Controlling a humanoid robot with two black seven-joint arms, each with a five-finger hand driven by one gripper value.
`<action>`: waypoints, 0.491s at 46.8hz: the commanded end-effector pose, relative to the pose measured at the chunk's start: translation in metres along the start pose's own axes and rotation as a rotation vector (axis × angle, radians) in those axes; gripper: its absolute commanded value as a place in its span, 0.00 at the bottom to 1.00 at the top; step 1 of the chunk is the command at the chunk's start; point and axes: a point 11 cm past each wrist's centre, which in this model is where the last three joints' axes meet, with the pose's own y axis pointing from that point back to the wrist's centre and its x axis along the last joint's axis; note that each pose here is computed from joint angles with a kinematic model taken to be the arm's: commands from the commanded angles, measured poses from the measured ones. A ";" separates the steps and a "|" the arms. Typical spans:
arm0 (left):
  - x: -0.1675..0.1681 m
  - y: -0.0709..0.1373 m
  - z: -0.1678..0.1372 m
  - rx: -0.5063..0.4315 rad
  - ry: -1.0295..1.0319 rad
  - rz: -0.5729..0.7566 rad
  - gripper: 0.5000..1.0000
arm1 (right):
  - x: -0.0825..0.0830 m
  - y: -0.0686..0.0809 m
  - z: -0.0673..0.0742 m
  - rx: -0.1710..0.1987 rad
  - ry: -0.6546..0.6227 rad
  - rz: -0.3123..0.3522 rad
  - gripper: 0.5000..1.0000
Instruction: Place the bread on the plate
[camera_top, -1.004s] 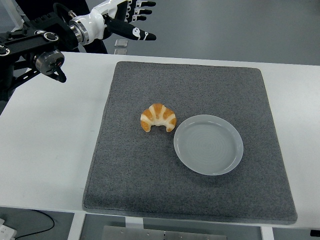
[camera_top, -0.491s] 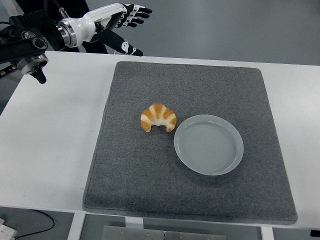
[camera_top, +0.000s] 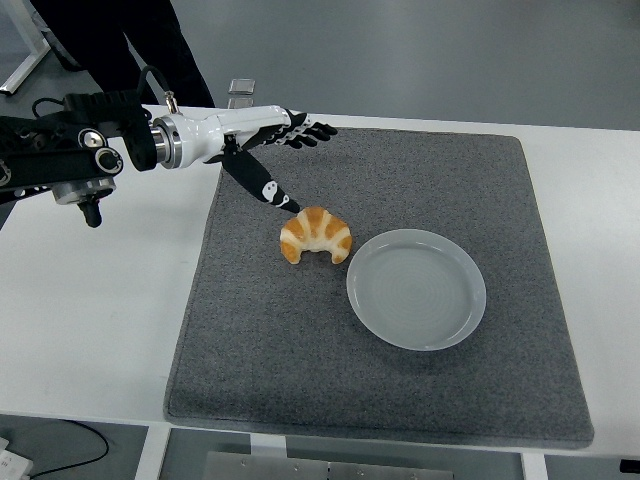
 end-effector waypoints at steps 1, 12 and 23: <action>-0.005 -0.003 -0.002 0.006 -0.036 -0.006 0.96 | 0.000 0.000 0.000 0.000 0.000 0.000 0.90; -0.015 -0.020 0.005 -0.007 -0.065 -0.002 0.95 | 0.000 0.000 0.000 0.000 -0.001 0.000 0.90; -0.024 -0.036 -0.002 0.027 -0.132 -0.024 0.92 | 0.000 0.000 0.000 0.000 -0.001 0.000 0.90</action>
